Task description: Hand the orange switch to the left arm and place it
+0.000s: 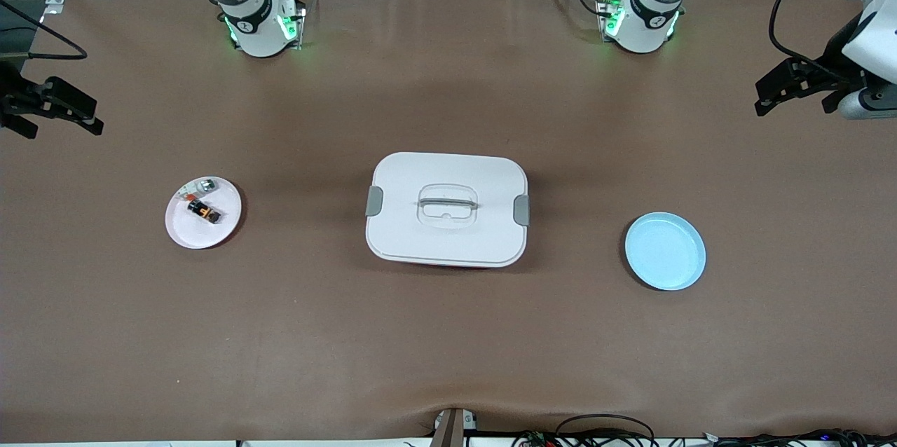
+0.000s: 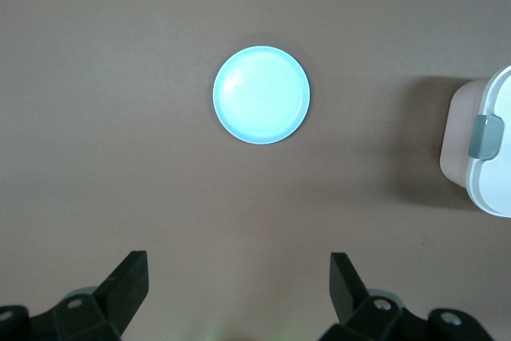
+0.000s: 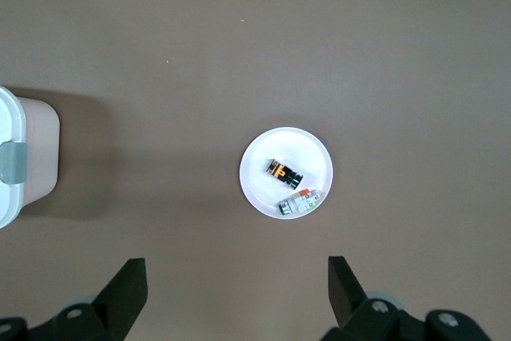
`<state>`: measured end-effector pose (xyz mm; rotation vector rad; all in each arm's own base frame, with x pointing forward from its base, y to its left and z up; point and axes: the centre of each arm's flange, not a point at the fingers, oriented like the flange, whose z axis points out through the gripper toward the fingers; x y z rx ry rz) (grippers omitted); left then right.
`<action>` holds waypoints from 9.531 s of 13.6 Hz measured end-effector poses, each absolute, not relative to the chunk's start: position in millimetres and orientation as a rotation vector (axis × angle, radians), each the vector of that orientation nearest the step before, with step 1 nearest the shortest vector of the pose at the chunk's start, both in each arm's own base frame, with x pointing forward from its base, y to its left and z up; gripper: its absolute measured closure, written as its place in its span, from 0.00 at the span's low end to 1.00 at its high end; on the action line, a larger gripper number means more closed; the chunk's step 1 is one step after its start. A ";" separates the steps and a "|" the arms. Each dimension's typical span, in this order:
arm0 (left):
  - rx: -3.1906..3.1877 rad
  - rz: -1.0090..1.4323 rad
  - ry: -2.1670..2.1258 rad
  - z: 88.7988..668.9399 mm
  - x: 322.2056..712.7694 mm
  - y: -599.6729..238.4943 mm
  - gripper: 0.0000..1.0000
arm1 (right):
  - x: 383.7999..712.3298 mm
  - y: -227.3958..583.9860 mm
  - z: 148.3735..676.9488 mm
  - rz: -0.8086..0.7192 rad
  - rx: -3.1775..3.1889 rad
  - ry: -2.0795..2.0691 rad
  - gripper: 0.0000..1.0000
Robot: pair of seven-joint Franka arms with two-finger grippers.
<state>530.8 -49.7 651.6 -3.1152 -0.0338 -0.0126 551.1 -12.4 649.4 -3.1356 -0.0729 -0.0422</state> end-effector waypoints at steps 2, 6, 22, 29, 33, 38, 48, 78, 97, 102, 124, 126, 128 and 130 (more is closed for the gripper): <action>-3.115 -0.013 -0.034 651.7 530.8 -49.5 0.00 | 551.1 -12.4 649.4 -0.042 -3.136 -0.073 0.00; -3.115 -0.013 -0.036 651.8 530.9 -49.0 0.00 | 551.1 -12.4 649.4 -0.042 -3.136 -0.073 0.00; -3.117 -0.029 -0.042 651.2 533.9 -47.0 0.00 | 550.9 -12.6 649.2 -0.039 -3.136 -0.073 0.00; -3.117 -0.031 -0.040 652.0 533.9 -47.1 0.00 | 546.3 -18.0 639.2 0.068 -3.135 -0.057 0.00; -3.117 -0.031 -0.038 651.8 533.9 -47.7 0.00 | 554.3 -34.7 596.5 0.142 -3.163 0.063 0.00; -3.117 -0.024 -0.035 649.5 535.1 -48.4 0.00 | 559.6 -35.1 514.5 0.175 -3.163 0.278 0.00; -3.119 -0.046 -0.031 648.6 539.8 -49.8 0.00 | 528.0 -28.6 353.2 0.117 -3.119 0.636 0.00; -3.122 -0.065 -0.027 643.3 547.2 -52.0 0.00 | 548.5 -55.8 197.4 0.135 -3.212 0.552 0.00; -3.122 -0.065 -0.022 643.4 547.0 -53.6 0.00 | 551.2 -55.0 184.0 0.115 -3.223 0.517 0.26; -3.122 -0.065 -0.018 643.4 546.9 -55.0 0.00 | 551.7 -54.2 184.4 0.114 -3.248 0.457 0.26; -3.214 -0.058 -0.175 622.5 545.4 -120.0 0.00 | 575.0 62.2 505.5 0.652 -3.024 0.318 0.26; -3.254 -0.075 -0.204 618.4 546.6 -132.9 0.00 | 572.9 77.0 516.5 0.674 -2.944 0.400 0.26; -3.308 -0.130 -0.213 617.8 546.3 -157.8 0.00 | 569.5 104.4 526.6 0.699 -2.884 0.505 0.26; -3.357 -0.181 -0.265 618.0 544.0 -185.2 0.00 | 563.1 143.2 537.0 0.723 -2.838 0.592 0.26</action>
